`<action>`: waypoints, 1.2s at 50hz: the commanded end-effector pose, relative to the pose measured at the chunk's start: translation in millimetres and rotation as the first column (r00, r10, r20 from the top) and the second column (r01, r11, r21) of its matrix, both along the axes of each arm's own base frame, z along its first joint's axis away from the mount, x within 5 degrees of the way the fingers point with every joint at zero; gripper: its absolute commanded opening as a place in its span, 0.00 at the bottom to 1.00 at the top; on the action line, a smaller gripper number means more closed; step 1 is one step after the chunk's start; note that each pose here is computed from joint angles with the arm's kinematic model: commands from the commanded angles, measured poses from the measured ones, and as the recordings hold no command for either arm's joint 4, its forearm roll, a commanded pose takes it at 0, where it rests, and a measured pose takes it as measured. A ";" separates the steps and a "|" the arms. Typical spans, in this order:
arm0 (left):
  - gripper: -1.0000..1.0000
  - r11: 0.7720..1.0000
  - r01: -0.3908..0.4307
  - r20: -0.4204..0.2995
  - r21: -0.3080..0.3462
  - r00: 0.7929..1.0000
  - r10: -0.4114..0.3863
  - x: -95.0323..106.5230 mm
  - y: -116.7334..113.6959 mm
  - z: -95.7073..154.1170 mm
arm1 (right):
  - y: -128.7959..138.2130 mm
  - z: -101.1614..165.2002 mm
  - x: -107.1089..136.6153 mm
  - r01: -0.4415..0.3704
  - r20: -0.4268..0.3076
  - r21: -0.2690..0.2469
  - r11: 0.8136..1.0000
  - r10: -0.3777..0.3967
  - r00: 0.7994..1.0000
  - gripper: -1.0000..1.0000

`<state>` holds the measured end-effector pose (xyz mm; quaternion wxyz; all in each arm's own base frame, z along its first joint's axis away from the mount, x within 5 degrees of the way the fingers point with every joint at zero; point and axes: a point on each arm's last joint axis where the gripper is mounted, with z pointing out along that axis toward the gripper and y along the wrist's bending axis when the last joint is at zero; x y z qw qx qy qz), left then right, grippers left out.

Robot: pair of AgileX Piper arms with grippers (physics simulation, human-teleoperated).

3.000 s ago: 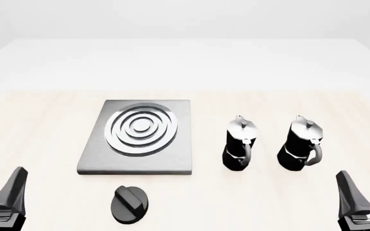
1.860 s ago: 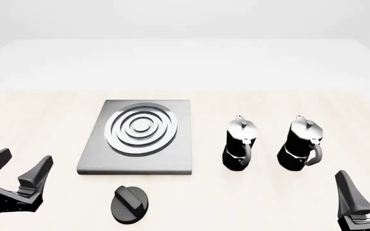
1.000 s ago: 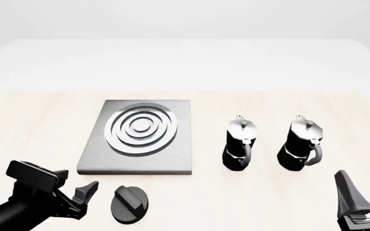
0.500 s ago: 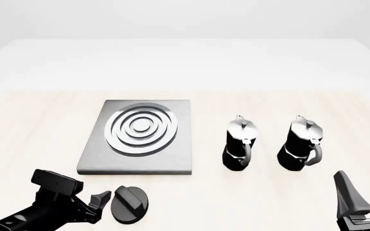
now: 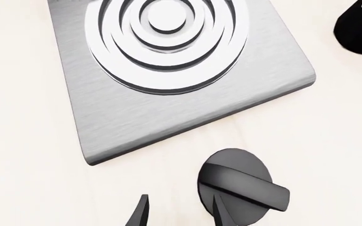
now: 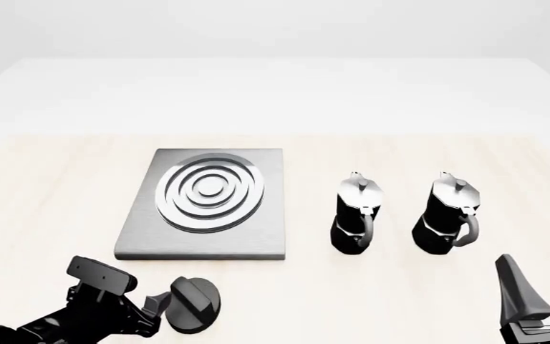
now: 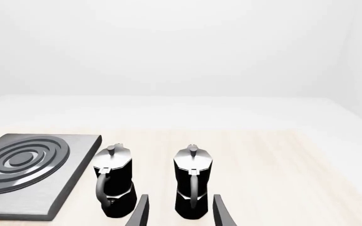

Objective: Turn off the stove.

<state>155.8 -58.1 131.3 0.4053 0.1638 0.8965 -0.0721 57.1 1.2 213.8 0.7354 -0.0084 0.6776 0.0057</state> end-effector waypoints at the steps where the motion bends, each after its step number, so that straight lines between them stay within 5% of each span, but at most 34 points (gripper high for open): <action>1: 1.00 1.000 0.011 0.004 0.015 1.000 -0.011 6.8 -2.0 -1.3 | 0.0 0.1 0.0 -0.001 0.000 0.001 1.000 0.001 1.000 1.00; 46: 1.00 0.994 0.080 0.026 0.077 0.996 -0.082 40.0 -17.1 12.2 | 0.2 -0.4 -0.2 -0.003 -0.001 0.000 1.000 0.003 1.000 1.00; 60: 1.00 0.996 0.035 0.034 0.080 0.999 -0.038 26.1 -1.7 22.3 | 0.5 -0.5 -0.5 -0.008 -0.001 0.000 1.000 0.008 1.000 1.00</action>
